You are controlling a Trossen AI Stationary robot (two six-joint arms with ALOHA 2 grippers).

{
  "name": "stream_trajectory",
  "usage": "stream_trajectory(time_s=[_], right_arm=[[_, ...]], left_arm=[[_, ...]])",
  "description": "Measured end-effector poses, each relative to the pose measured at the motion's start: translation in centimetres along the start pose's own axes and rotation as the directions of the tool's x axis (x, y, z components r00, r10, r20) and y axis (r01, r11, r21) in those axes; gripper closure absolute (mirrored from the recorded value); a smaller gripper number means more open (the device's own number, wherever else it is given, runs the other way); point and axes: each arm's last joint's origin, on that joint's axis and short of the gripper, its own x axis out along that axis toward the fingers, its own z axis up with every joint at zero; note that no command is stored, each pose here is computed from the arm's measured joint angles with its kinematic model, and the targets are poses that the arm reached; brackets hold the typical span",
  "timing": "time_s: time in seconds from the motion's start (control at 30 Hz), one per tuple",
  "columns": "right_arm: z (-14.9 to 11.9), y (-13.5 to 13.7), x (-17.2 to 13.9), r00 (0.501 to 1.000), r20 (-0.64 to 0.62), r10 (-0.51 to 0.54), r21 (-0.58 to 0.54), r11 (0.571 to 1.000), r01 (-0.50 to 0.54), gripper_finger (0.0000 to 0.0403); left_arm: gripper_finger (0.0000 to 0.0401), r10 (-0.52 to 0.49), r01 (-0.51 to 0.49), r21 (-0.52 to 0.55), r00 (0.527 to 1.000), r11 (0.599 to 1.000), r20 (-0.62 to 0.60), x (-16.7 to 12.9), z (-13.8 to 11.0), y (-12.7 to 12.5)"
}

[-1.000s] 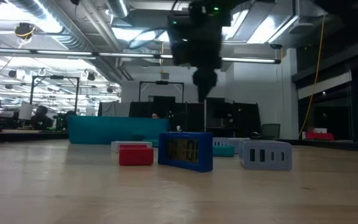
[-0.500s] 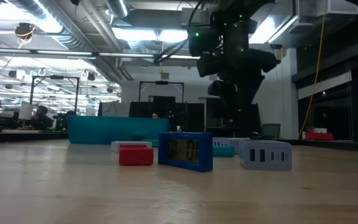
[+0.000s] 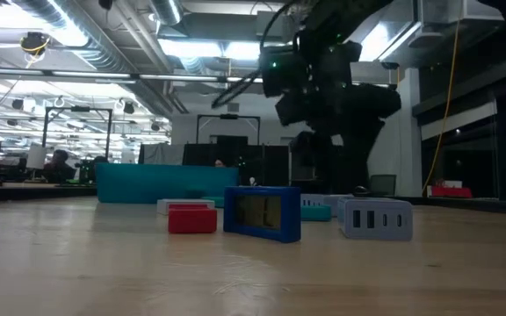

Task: Pick & Place Office items
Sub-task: Put the top light blue charger adapter into the blue bin

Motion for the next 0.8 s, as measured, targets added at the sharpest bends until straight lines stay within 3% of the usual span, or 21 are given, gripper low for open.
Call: stream_trajectory(time_s=[0.23, 0.5, 0.8], right_arm=[[1.7, 0.5, 0.4, 0.995, 0.095, -0.042, -0.027, 0.999, 0.044, 0.0092], [2.4, 0.4, -0.8, 0.990, 0.128, -0.055, -0.013, 0.998, 0.057, 0.0092], [2.7, 0.4, -1.0, 0.988, 0.143, -0.061, -0.092, 0.993, 0.075, 0.0092]], left_arm=[[0.0162, 0.011, -0.012, -0.009, 1.000, 1.000, -0.021, 0.4, -0.2, 0.1], [0.0162, 0.013, -0.013, -0.008, 1.000, 1.000, -0.027, 0.6, -0.3, 0.1], [0.0162, 0.014, -0.014, 0.001, 1.000, 1.000, -0.026, 0.6, -0.3, 0.1]])
